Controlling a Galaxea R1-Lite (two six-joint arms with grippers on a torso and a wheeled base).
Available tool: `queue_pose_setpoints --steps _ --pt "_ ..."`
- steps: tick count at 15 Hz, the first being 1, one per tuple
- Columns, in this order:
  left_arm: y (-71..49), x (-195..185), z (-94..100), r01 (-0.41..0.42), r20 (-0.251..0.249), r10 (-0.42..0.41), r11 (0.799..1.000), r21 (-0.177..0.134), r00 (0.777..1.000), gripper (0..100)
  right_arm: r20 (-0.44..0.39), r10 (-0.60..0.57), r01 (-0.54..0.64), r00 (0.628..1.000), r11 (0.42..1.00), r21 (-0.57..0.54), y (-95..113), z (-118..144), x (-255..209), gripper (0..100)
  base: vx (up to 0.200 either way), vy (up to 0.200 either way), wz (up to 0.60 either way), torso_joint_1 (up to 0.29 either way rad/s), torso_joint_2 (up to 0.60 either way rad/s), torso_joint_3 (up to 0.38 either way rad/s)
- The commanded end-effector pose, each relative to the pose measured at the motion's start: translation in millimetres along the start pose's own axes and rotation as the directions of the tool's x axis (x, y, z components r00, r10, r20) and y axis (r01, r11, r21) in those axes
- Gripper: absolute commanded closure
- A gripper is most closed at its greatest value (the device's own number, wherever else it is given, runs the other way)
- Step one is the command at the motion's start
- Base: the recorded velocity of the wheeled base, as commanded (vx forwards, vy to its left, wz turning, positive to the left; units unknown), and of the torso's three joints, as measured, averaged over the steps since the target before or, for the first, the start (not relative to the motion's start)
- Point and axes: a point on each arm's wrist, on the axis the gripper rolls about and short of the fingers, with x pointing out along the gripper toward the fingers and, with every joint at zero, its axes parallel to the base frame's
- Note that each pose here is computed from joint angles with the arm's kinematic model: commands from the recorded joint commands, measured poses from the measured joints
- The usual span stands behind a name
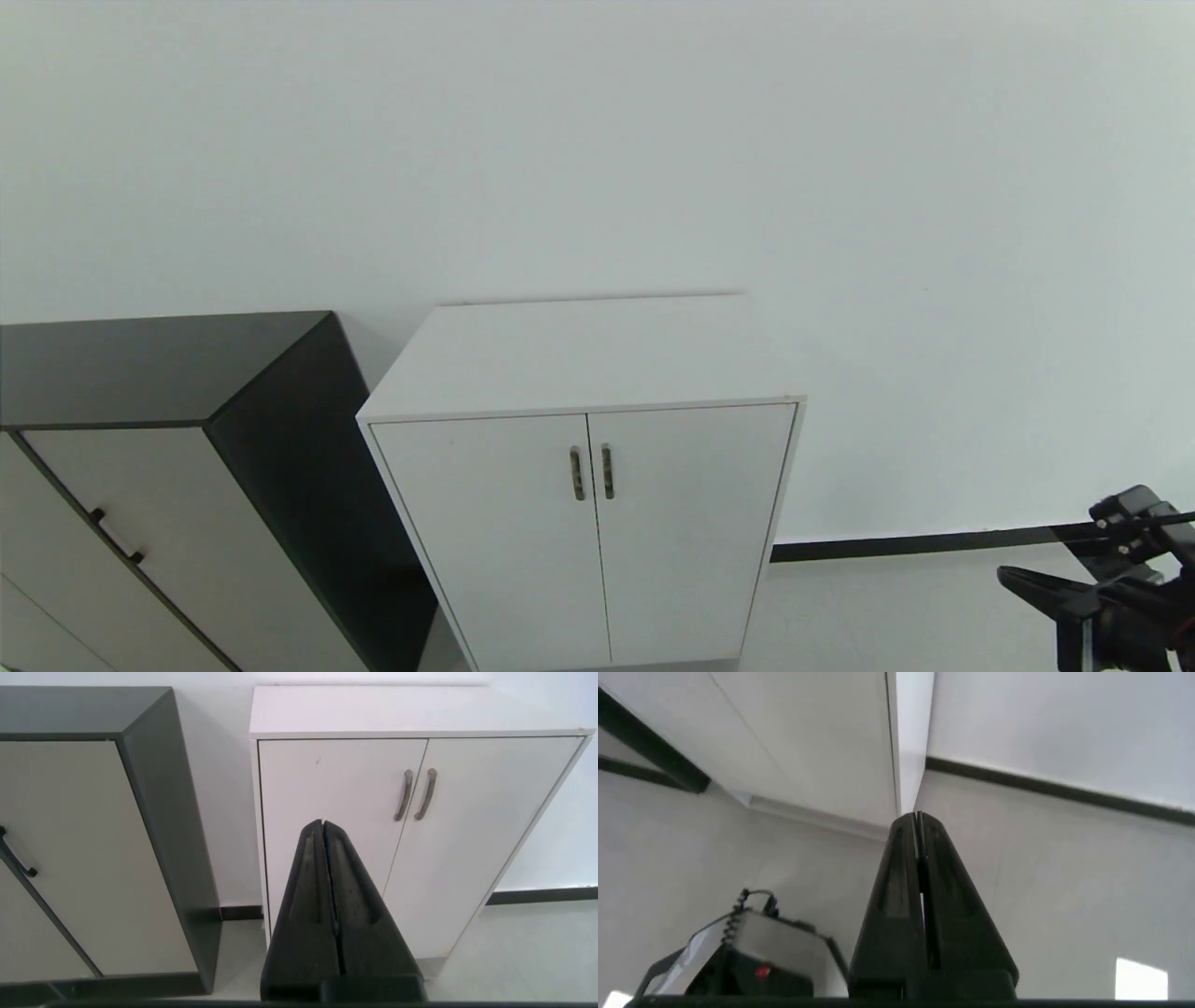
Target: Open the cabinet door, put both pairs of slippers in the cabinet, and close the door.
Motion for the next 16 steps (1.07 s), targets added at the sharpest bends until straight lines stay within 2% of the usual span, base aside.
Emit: queue_pose_setpoints --steps 1,3,5,9,12,16 --pt "0.0 0.1 0.0 0.000 -0.001 0.000 1.000 -0.001 1.000 100 0.034 -0.020 0.020 0.999 1.000 -0.007 14.2 -2.7 -51.0 100 0.000 0.000 0.00 0.000 0.00 0.000" --pt "0.0 0.1 0.0 0.000 -0.001 0.000 1.000 -0.001 1.000 100 0.016 -0.023 0.023 1.000 0.999 -0.021 23.8 -15.5 -75.7 100 0.000 0.000 0.00 0.000 0.00 0.000" --pt "0.0 0.1 0.0 0.000 -0.001 0.000 1.000 -0.001 1.000 100 0.045 -0.046 0.047 0.998 0.999 -0.019 31.4 -27.2 -96.6 100 0.000 0.000 0.00 0.000 0.00 0.000" --pt "0.0 0.1 0.0 0.000 -0.001 0.000 1.000 0.001 1.000 100 0.177 -0.061 0.066 0.982 0.998 -0.018 46.4 -50.3 -127.7 100 0.000 0.000 0.00 0.000 0.00 0.000" --pt "0.0 0.1 0.0 0.000 -0.001 0.000 1.000 -0.001 1.000 100 0.238 -0.069 0.079 0.969 0.996 -0.033 52.6 -64.7 -138.2 100 0.000 0.000 0.00 0.000 0.00 0.000" --pt "0.0 0.1 0.0 0.000 -0.001 0.000 1.000 -0.001 1.000 100 0.320 -0.085 0.098 0.944 0.995 -0.025 55.6 -69.7 -144.9 100 0.000 0.000 0.00 0.000 0.00 0.000"
